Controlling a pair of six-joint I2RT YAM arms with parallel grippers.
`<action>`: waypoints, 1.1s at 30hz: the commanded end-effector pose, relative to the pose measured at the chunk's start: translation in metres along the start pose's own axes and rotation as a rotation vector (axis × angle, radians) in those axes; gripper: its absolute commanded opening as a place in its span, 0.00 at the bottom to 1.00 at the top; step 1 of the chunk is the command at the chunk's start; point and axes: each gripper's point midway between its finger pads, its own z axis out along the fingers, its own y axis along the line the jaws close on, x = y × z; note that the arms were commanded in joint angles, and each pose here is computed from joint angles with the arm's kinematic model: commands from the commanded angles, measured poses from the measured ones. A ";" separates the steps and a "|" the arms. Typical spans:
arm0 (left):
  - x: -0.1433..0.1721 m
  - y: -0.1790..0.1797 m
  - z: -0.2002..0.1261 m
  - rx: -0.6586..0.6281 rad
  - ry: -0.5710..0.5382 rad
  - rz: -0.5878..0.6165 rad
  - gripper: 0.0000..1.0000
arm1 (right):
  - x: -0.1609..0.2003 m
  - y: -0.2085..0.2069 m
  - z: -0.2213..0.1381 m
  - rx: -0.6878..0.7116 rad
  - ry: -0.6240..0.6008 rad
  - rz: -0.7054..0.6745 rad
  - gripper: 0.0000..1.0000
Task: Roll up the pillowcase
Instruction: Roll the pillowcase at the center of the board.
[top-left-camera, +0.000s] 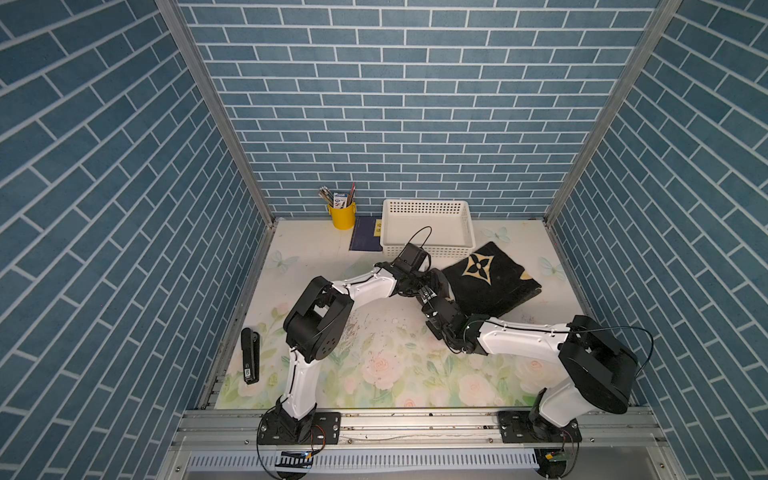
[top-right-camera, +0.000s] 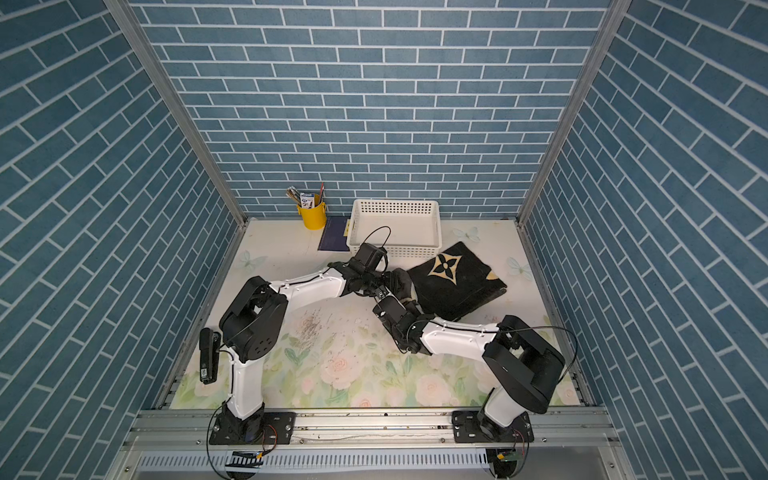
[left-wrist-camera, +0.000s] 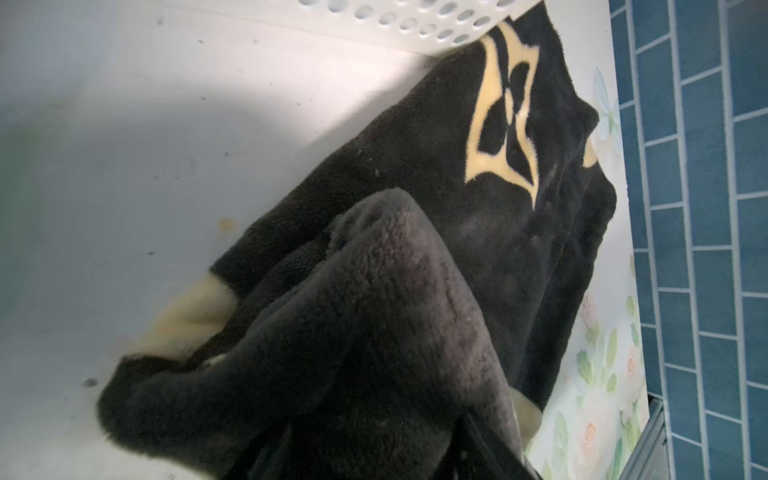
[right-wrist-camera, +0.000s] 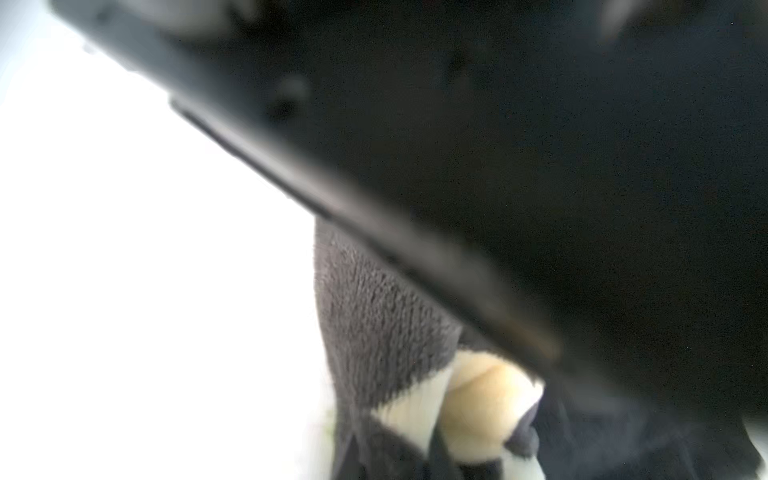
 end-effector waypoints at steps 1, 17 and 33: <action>-0.049 -0.004 -0.064 0.052 -0.147 -0.039 0.65 | 0.016 0.035 -0.004 -0.213 0.056 -0.026 0.09; -0.056 0.056 -0.144 -0.015 -0.263 -0.099 0.68 | -0.017 0.043 -0.032 -0.772 -0.057 0.410 0.00; -0.020 0.004 -0.078 0.043 -0.101 0.072 0.67 | 0.024 -0.036 0.025 -0.901 0.063 0.774 0.06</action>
